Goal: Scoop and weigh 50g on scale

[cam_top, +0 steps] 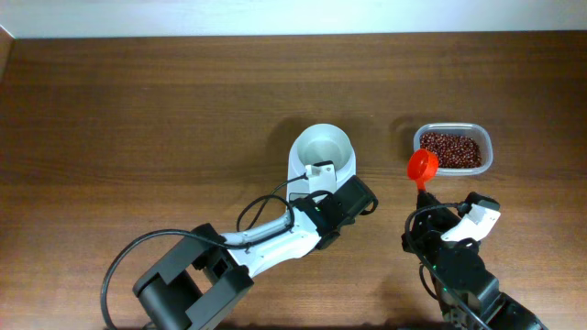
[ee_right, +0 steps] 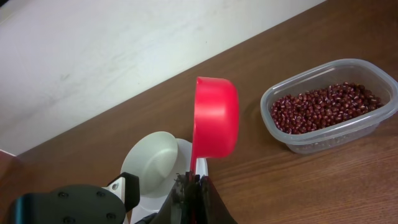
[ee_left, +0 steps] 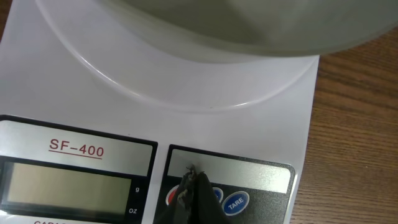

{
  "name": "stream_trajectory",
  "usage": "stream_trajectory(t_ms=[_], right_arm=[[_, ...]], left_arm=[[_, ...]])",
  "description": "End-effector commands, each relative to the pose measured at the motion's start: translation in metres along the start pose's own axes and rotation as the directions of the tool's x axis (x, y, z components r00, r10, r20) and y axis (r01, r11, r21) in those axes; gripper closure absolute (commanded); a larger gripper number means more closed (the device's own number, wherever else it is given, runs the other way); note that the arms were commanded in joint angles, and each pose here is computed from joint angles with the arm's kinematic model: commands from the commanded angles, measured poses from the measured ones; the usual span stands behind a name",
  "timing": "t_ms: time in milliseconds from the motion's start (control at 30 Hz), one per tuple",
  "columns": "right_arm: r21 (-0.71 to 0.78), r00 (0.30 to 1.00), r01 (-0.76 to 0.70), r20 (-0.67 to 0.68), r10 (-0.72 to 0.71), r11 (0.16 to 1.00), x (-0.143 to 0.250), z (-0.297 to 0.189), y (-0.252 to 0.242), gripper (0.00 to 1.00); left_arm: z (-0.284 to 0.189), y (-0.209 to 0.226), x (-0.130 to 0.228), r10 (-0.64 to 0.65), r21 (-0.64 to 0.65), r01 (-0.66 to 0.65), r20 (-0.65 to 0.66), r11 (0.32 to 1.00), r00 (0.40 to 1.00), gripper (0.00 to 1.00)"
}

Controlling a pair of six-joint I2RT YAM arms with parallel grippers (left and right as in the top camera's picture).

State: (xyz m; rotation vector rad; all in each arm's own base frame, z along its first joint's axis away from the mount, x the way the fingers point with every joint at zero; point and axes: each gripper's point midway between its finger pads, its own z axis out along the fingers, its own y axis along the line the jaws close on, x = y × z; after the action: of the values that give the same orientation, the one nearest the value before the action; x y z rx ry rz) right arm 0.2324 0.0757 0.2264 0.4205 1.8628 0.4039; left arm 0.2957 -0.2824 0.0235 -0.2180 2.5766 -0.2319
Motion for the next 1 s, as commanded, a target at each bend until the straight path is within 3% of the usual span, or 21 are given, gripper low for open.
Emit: stream_trajectory(t_ms=[0, 967], right_arm=[[-0.025, 1.0, -0.01, 0.009, 0.011, 1.0, -0.007, -0.004, 0.006, 0.96], [-0.03, 1.0, -0.01, 0.004, 0.01, 1.0, -0.006, -0.004, 0.007, 0.96]], left_arm=[[0.004, 0.005, -0.001, -0.003, -0.021, 0.004, 0.007, 1.0, 1.0, 1.0], [0.012, 0.015, 0.012, -0.047, -0.064, 0.045, -0.03, 0.997, 0.998, 1.0]])
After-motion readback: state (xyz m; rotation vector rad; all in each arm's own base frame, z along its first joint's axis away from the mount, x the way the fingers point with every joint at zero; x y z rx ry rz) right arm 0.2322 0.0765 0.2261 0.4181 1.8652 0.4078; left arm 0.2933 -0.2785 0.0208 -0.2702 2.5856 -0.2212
